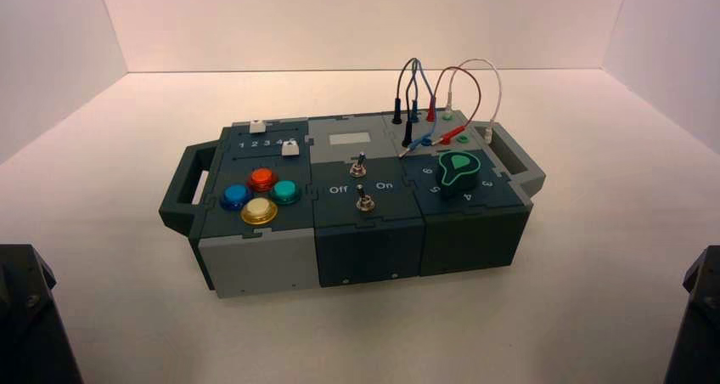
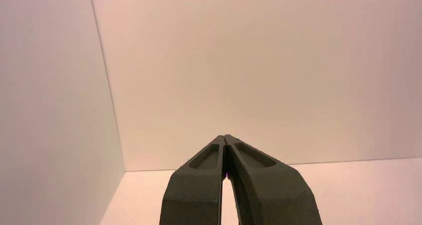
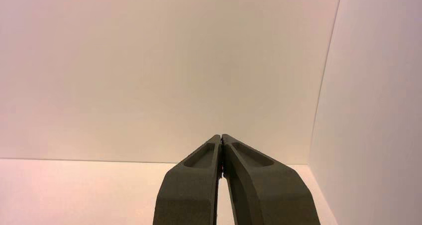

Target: Rotate the box clockwise.

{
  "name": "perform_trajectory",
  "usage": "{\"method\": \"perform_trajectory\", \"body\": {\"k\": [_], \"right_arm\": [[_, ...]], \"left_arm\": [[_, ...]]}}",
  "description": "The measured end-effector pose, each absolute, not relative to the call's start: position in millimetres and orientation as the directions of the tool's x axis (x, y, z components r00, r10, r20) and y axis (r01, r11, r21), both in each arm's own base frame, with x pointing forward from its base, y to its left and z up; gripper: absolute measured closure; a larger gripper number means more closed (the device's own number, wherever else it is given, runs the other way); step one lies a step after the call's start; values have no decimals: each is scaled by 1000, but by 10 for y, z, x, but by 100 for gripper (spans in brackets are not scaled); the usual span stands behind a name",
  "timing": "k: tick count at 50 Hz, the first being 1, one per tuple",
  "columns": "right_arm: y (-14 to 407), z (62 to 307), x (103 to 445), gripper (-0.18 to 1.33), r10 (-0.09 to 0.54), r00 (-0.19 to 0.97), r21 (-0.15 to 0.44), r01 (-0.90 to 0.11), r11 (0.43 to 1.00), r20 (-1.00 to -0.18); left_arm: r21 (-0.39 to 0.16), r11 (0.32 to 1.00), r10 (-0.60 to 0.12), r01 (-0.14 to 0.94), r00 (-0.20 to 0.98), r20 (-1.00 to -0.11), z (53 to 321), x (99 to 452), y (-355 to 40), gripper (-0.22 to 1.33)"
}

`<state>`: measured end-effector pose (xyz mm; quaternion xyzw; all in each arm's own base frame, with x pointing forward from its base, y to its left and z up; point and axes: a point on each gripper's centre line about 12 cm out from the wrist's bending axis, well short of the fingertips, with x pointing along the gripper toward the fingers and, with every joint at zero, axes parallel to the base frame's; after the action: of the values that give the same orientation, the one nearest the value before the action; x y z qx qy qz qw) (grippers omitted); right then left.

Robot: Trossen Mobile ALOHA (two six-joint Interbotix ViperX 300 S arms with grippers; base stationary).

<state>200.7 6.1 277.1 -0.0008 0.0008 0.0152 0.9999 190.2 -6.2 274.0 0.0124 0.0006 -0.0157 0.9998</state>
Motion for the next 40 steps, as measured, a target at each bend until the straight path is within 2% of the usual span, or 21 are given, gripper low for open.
{"method": "perform_trajectory", "body": {"k": [7,19,25,31,40], "right_arm": [[70,2762,2006,129,35,999,-3,-35,999,-9],[95,2742,2005,129,47,999,-2,-47,999,-26],[169,2732,2005,129,84,995,-3,-84,996,-44],[268,2764,2044,129,129,989,-3,-130,992,-75],[361,2745,2178,129,161,970,-3,-164,986,-183]], "left_arm": [[25,999,-33,33,999,2,2776,1906,-65,127],[75,997,-32,32,999,3,2899,1900,-62,127],[78,996,-40,42,999,-25,2907,1870,-76,127],[76,992,-90,96,993,-83,2876,1837,-167,127],[50,967,-234,251,945,-228,2758,1751,-430,127]]}}
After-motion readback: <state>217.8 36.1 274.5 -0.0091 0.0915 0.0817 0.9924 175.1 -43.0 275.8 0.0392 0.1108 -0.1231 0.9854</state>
